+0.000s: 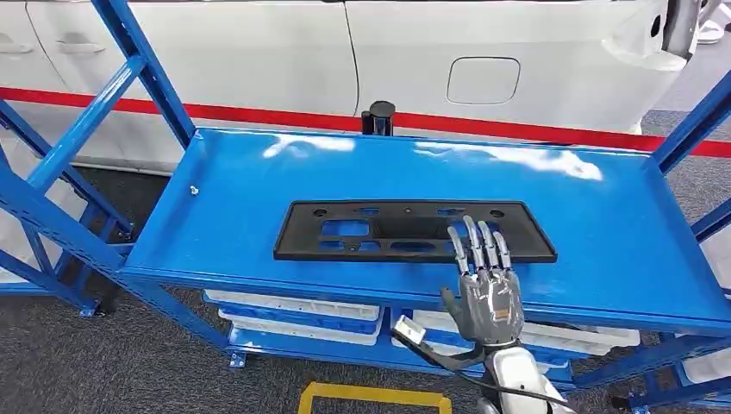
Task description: Take the parts from the cabinet and place them on the table.
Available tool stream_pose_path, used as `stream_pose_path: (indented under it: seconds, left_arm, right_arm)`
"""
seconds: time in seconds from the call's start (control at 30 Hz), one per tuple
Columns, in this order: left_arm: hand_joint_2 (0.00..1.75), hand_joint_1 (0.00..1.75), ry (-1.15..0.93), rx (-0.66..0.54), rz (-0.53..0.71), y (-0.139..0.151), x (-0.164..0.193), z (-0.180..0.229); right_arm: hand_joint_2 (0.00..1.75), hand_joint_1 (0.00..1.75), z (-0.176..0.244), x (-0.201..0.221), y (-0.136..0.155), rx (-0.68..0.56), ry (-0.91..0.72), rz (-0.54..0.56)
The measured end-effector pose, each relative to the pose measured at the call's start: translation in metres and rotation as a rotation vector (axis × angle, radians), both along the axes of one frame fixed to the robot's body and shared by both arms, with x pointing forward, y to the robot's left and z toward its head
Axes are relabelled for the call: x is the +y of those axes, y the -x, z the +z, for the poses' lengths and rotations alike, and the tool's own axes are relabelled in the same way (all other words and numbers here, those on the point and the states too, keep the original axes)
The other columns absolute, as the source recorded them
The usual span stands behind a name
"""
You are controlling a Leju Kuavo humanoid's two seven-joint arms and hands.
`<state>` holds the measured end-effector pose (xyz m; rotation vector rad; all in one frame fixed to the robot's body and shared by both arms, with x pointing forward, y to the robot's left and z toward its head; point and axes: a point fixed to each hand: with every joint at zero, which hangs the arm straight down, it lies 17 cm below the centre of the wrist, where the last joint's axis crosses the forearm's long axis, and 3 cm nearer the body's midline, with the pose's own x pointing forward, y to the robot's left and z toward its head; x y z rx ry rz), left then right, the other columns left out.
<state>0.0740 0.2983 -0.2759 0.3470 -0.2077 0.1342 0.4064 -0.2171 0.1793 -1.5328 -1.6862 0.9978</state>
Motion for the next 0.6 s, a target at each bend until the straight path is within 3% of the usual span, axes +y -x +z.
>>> stream_pose_path:
  seconds: [0.27,0.47,0.5,0.53,0.57,0.6]
  left_arm:
    - [0.0,0.0,-0.005,0.0,-0.004,-0.001,0.002,0.0]
    - [0.0,0.0,-0.01,-0.01,-0.007,-0.002,0.003,0.001]
    - [0.0,0.0,-0.01,-0.012,-0.008,-0.003,0.002,0.001]
    - [0.0,0.0,-0.011,-0.013,-0.008,-0.003,0.002,0.001]
    - [0.0,0.0,-0.011,-0.014,-0.009,-0.003,0.003,0.001]
    - [0.0,0.0,-0.011,-0.015,-0.009,-0.003,0.003,0.001]
  right_arm:
    - [1.75,0.0,0.004,-0.027,-0.03,-0.023,0.033,-0.119]
    - [1.75,0.0,-0.002,-0.039,-0.051,-0.022,0.091,-0.138]
    - [1.75,0.21,-0.003,-0.044,-0.055,-0.023,0.102,-0.142]
    - [1.75,1.38,-0.004,-0.05,-0.06,-0.022,0.111,-0.149]
    - [1.75,1.59,-0.004,-0.055,-0.064,-0.021,0.115,-0.16]
    - [1.75,1.68,-0.005,-0.061,-0.068,-0.016,0.119,-0.172]
